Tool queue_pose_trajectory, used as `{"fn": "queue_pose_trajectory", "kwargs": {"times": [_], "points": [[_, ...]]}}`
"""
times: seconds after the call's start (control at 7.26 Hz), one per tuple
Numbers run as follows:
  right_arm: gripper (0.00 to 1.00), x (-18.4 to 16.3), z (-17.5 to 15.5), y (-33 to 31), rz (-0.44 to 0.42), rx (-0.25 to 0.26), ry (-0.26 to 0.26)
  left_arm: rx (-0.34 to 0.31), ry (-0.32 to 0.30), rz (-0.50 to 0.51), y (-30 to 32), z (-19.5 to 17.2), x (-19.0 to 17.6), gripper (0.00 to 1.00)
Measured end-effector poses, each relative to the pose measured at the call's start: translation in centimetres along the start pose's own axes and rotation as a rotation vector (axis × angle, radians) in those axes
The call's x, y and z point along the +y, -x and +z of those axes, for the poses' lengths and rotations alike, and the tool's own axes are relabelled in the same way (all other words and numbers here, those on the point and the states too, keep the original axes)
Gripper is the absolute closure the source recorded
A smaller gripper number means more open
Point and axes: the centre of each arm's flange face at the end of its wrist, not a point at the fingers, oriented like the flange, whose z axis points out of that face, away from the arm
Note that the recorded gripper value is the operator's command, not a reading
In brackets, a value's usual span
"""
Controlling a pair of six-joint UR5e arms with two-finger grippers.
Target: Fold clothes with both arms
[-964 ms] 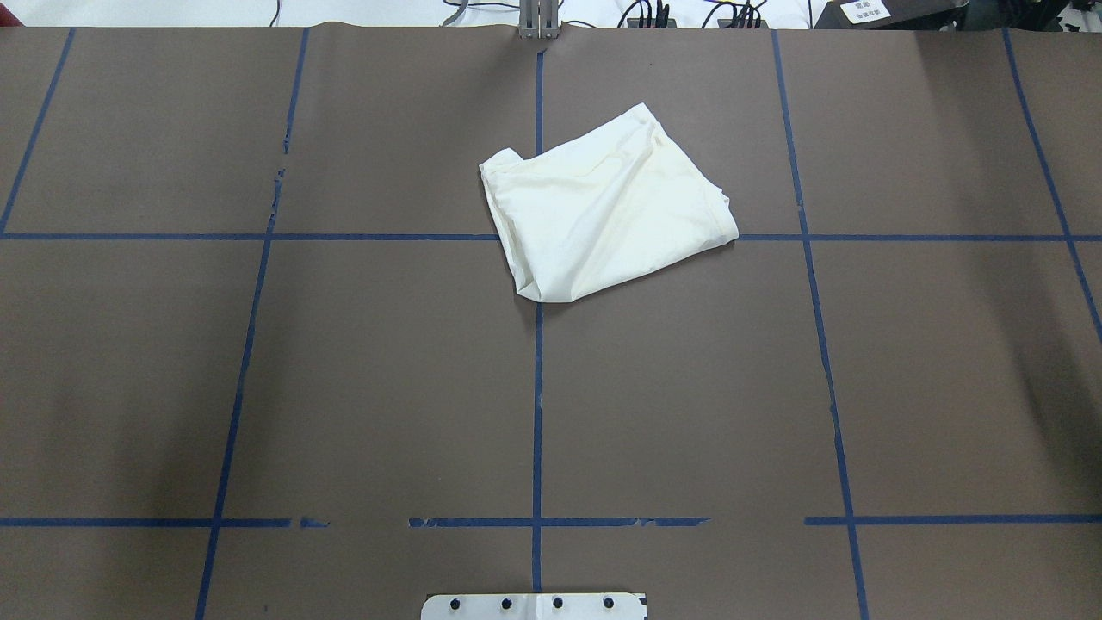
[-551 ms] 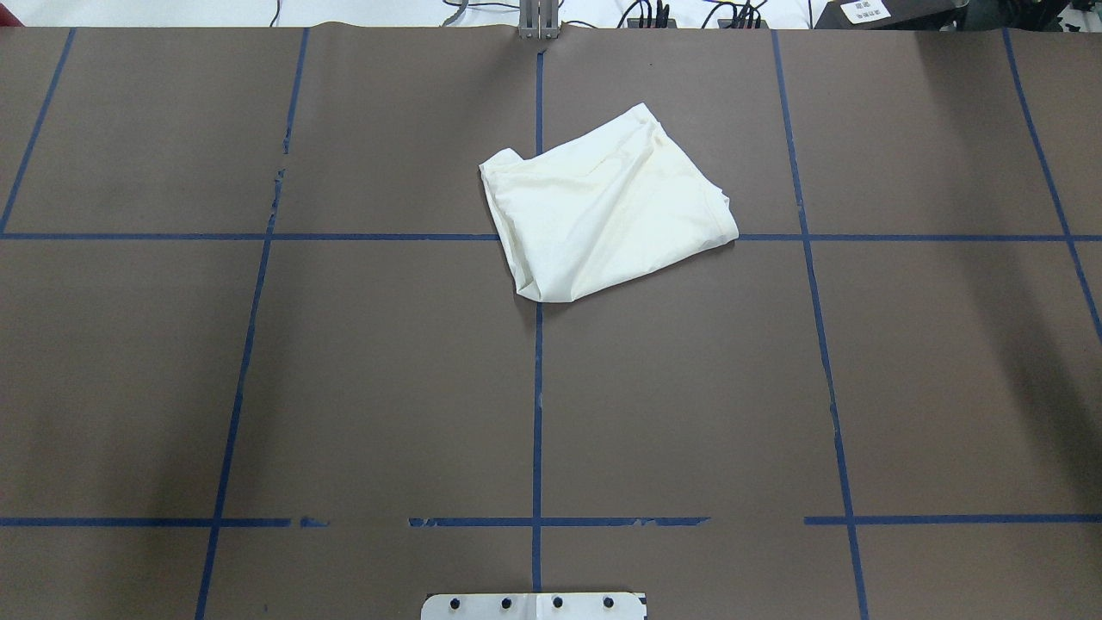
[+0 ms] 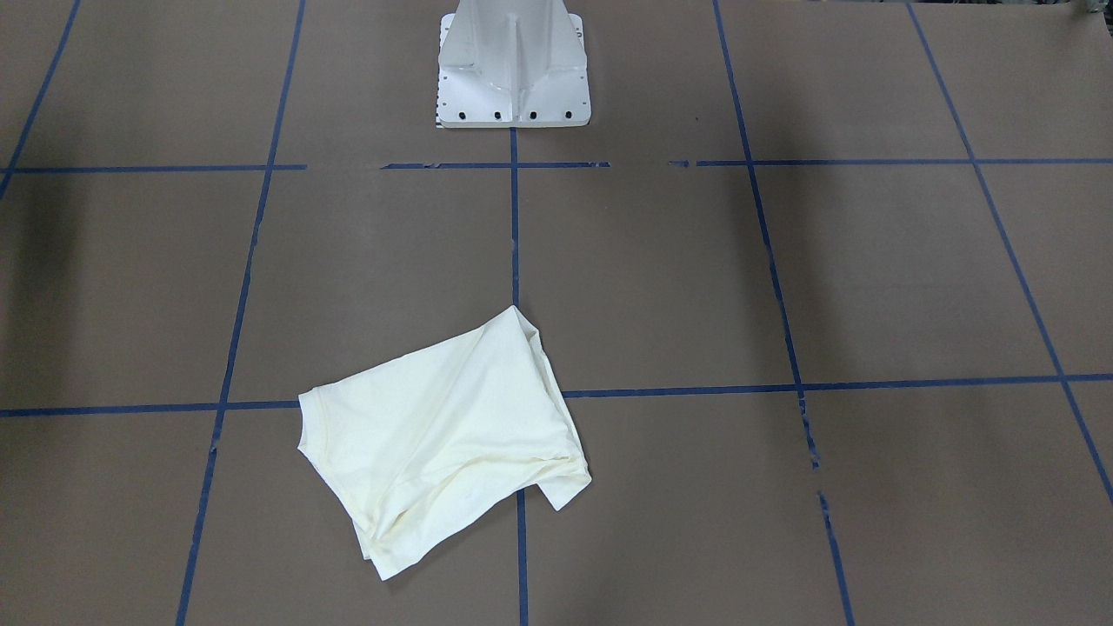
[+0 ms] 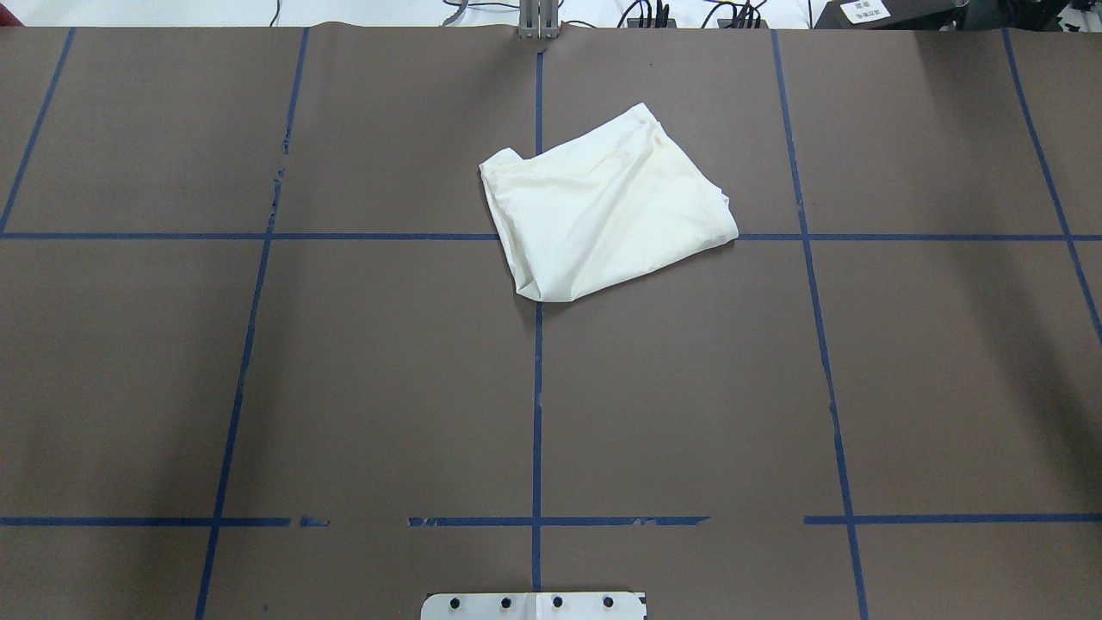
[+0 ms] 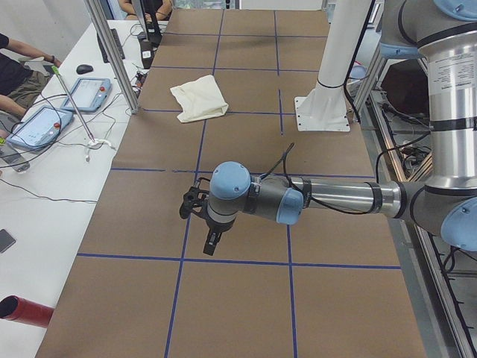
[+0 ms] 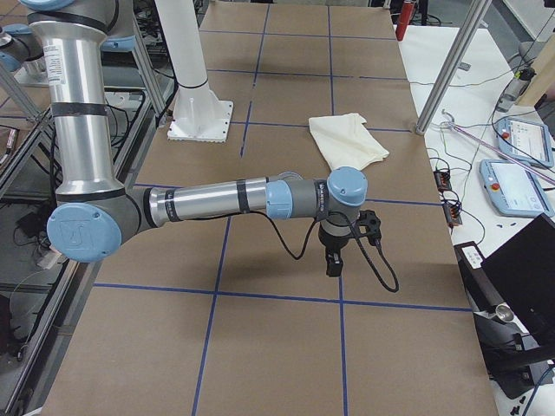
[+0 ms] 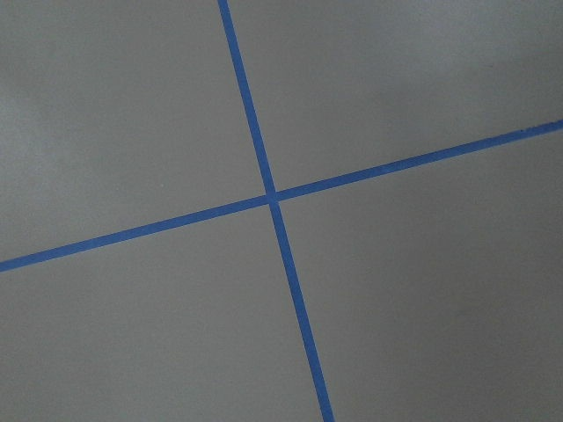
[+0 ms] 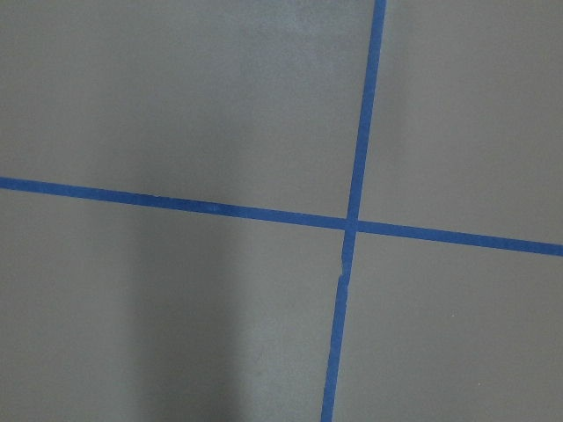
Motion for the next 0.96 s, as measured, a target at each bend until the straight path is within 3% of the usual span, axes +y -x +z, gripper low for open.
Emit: {"fn": "queue_pose_trajectory", "kwargs": {"times": [0.55,0.96], "points": [[0.00,3.1,-1.3,1.1,-0.014,-0.002,-0.017,-0.011,-0.033,0.039,-1.4,-1.5,-1.5,0.00],[0.00,3.0,-0.4,0.5,0.001,0.006,-0.002,-0.012,-0.034,0.040,-1.6,-1.6,-1.5,0.00]]}}
